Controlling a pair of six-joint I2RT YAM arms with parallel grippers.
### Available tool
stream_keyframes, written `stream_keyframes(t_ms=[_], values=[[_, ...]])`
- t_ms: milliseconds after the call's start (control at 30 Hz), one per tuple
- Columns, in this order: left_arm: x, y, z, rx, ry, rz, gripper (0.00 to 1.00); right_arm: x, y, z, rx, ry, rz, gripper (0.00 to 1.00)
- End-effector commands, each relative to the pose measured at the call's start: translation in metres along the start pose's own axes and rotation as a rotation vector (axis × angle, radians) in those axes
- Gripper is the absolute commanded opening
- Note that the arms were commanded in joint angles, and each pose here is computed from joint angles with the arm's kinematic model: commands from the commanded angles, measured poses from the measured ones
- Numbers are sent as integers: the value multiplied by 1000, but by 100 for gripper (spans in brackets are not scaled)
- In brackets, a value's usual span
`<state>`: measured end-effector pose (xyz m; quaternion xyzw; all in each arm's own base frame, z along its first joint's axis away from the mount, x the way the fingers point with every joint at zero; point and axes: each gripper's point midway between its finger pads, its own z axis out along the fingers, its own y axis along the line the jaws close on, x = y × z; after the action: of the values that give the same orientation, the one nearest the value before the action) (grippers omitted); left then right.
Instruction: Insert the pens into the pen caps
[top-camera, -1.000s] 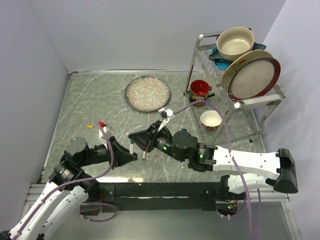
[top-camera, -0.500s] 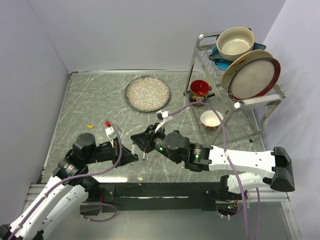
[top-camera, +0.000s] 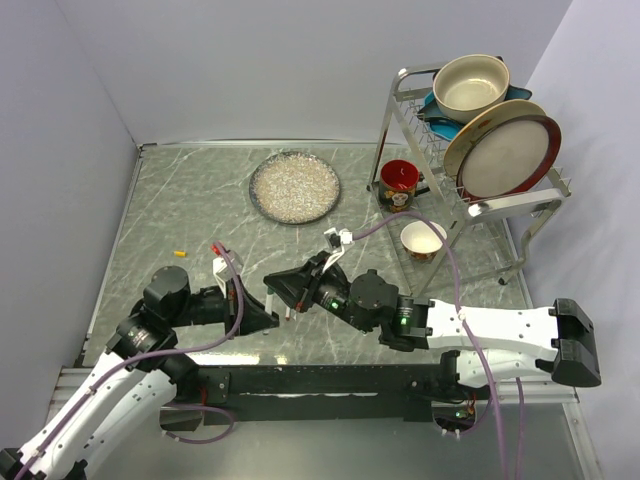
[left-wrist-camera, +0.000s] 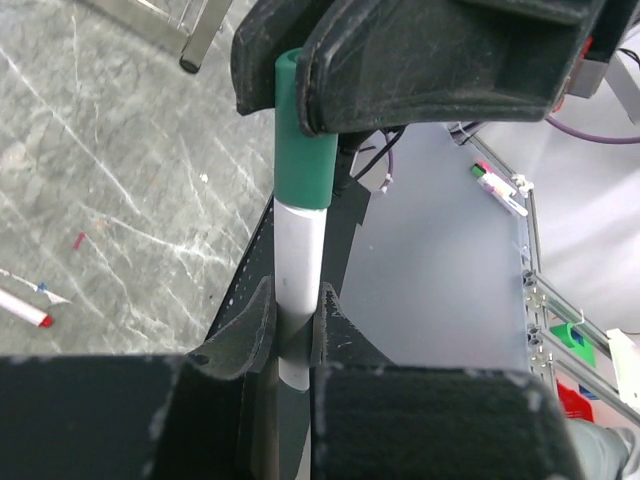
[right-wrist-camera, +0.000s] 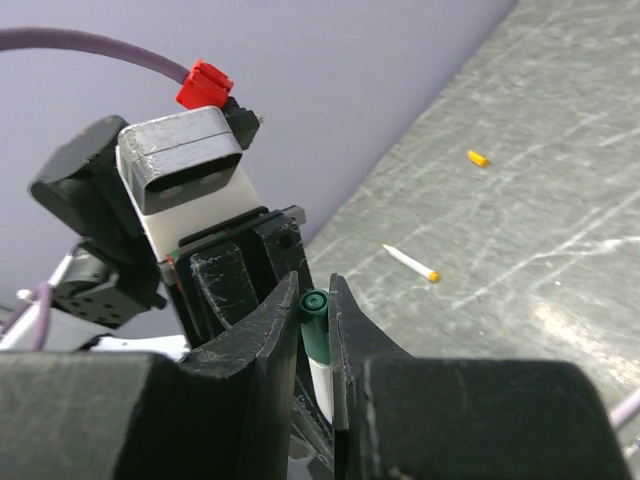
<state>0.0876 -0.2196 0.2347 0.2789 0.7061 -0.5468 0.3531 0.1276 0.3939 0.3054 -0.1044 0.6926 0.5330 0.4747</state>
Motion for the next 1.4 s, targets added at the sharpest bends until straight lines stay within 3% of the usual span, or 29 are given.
stream_keyframes(t_ms=[0,267,633,767,1200,1367], values=[[-103,-4,-7,-99,-366,222,1,142,27,-63,-169,579,4,0],[-107,14,-6,-190,-346,218,1,166,21,-71,-70,677,-11,0],[-114,20,-8,-219,-398,204,1,176,7,-76,51,659,-33,0],[-114,21,-6,-202,-384,192,1,187,4,-79,89,691,-108,0],[-109,25,-6,-199,-324,256,1,209,-3,-105,52,837,-220,0],[-111,28,-6,-186,-337,235,1,212,4,-103,44,828,-169,0]])
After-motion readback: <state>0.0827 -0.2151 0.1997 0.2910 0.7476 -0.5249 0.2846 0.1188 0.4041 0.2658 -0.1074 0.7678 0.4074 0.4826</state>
